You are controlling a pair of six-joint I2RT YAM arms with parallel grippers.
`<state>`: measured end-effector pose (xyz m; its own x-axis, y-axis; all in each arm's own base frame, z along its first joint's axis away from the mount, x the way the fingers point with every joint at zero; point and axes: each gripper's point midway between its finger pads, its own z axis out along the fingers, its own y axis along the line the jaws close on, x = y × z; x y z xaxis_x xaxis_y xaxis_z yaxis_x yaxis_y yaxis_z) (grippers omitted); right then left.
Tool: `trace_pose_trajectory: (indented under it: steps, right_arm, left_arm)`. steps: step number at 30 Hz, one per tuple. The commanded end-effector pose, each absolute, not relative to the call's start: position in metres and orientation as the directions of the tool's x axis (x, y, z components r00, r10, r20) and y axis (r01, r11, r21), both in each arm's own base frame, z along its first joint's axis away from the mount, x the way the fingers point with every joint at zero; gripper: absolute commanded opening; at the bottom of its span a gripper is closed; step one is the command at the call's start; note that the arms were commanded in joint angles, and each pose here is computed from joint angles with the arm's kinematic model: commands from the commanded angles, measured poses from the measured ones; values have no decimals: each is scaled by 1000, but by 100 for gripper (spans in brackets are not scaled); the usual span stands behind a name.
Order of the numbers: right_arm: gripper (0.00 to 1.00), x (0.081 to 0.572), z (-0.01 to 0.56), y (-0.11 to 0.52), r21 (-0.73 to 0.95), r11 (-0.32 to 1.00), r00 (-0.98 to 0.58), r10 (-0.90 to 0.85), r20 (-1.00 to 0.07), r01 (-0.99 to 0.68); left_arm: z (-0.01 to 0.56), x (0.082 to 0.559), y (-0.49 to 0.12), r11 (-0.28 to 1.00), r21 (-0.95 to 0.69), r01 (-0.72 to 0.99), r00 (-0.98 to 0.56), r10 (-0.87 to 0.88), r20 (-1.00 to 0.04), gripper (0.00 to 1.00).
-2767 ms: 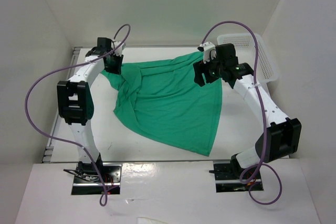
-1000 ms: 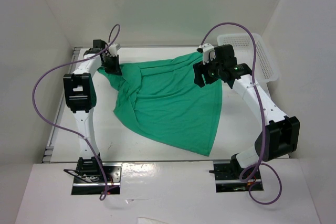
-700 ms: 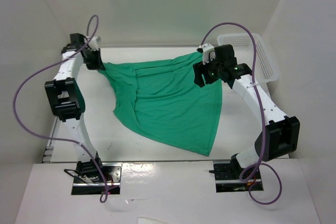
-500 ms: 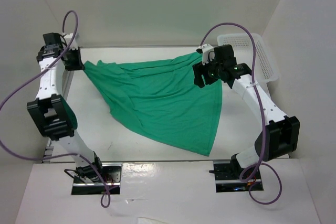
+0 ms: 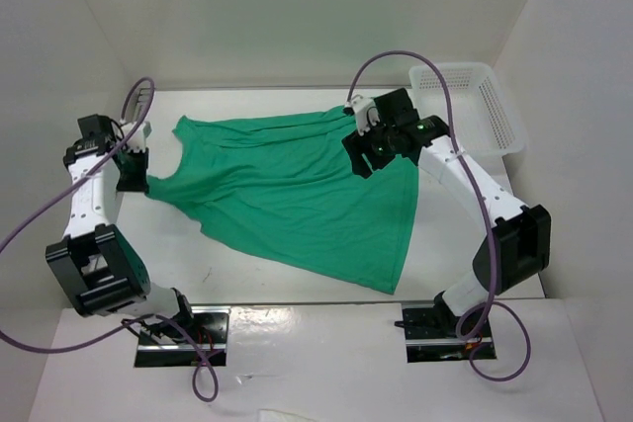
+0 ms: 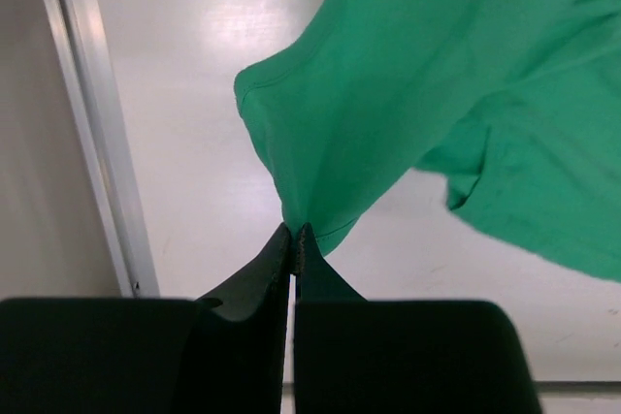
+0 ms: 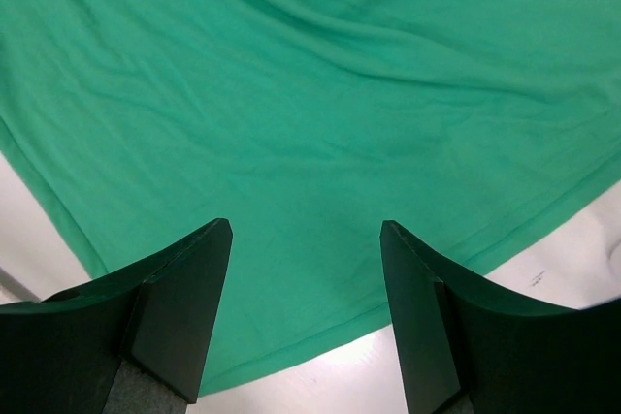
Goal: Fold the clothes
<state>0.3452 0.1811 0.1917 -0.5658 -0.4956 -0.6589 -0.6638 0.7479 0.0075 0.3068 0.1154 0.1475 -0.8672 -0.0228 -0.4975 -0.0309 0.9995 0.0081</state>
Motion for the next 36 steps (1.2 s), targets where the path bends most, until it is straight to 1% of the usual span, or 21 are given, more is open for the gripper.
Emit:
trace_pose_trajectory:
  steps: [1,4,8,11,13,14,16,20,21,22,24,26,27,28,31,36]
  right_arm:
    - [71,335,192,188,-28,712,-538,-556,-634,-702]
    - [71,332,189,191,-31,699,-530,-571,-627,-715]
    - [71,327,184,192,-17,686,-533,-580,-616,-728]
    - [71,322,178,190,-5,674,-541,-597,-592,-738]
    - [71,315,173,192,-2,642,-527,-632,-568,-767]
    - [71,312,166,189,4,634,-534,-648,-542,-774]
    - [71,302,153,192,29,589,-520,-689,-504,-808]
    - [71,276,117,193,50,517,-491,-774,-399,-855]
    - [71,262,107,197,71,491,-481,-799,-361,-869]
    - [71,258,98,196,63,483,-475,-817,-326,-873]
    - [71,241,87,208,69,427,-427,-856,-292,-902]
    - [71,230,82,219,68,383,-387,-880,-275,-921]
    - [71,218,78,230,74,336,-343,-902,-263,-939]
    - [71,216,74,231,55,320,-323,-916,-239,-946]
    - [71,205,63,241,36,266,-268,-940,-213,-963]
    - [70,186,49,249,57,207,-214,-962,-170,-977]
  left_arm:
    - [154,277,139,992,102,-67,-874,-9,-487,0]
    - [141,259,149,988,133,-77,-894,-10,-448,0]
    - [114,234,152,988,117,-96,-926,-46,-374,0]
    - [109,227,158,985,136,-104,-926,-46,-375,0]
    - [100,222,161,983,150,-107,-931,-47,-362,0]
    - [101,225,163,982,155,-109,-927,-44,-372,0]
    - [94,222,161,984,145,-106,-934,-49,-353,0]
    - [87,234,161,988,111,-105,-927,-56,-371,0]
    - [89,239,164,988,116,-106,-923,-54,-380,0]
    - [94,243,165,988,114,-103,-916,-50,-398,0]
    - [91,252,167,988,97,-122,-910,-72,-409,0]
    - [93,266,170,989,80,-125,-895,-77,-439,0]
    - [92,268,170,988,74,-134,-894,-88,-439,0]
    - [97,275,174,988,77,-132,-884,-82,-460,0]
    - [95,287,180,986,73,-150,-876,-99,-471,0]
    - [95,299,188,983,72,-167,-866,-112,-487,0]
